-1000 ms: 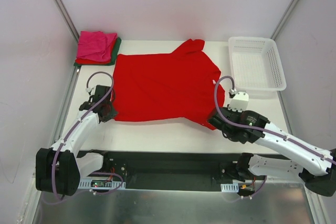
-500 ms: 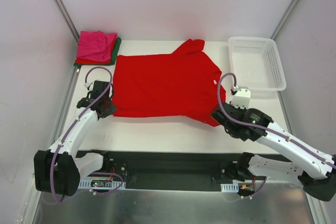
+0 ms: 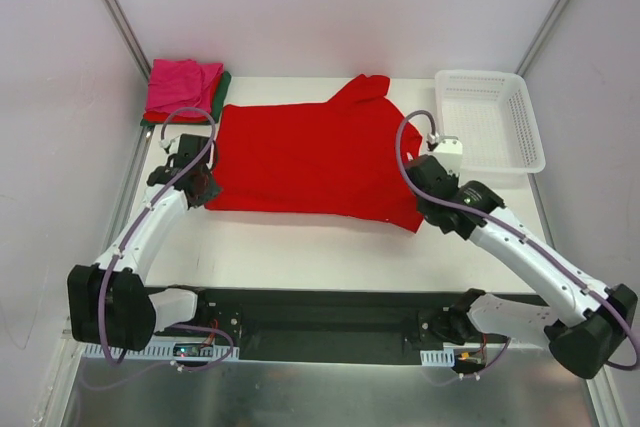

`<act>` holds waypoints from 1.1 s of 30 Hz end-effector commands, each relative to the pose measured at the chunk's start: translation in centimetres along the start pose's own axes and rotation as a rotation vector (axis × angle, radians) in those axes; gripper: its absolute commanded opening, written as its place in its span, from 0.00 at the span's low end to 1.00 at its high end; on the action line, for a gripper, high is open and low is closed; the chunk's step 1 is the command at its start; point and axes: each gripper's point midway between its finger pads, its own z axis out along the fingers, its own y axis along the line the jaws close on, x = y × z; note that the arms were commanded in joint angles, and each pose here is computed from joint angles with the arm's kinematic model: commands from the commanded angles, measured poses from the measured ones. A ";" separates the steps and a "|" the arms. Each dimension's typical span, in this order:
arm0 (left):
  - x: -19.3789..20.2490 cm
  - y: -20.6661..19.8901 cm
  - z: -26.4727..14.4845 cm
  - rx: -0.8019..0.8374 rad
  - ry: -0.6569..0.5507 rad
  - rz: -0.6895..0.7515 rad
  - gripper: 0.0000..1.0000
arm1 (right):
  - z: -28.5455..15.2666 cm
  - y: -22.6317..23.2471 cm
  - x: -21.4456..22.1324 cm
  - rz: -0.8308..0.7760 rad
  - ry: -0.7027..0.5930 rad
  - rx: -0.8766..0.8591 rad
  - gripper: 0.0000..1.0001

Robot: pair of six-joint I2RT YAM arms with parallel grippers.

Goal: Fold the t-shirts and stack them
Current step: Fold the flattened tshirt in 1/3 of the way

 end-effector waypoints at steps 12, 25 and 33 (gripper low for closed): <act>-4.0 -0.5 1.1 -0.085 -0.053 0.026 0.00 | 4.4 5.1 -8.9 -0.005 -0.074 -0.135 0.01; -5.8 -1.6 2.4 -0.108 -0.057 0.033 0.00 | 9.1 7.3 -12.1 0.001 -0.049 -0.161 0.01; -7.5 -3.0 3.8 -0.123 -0.059 0.043 0.00 | 11.0 7.4 -14.1 0.024 -0.052 -0.166 0.01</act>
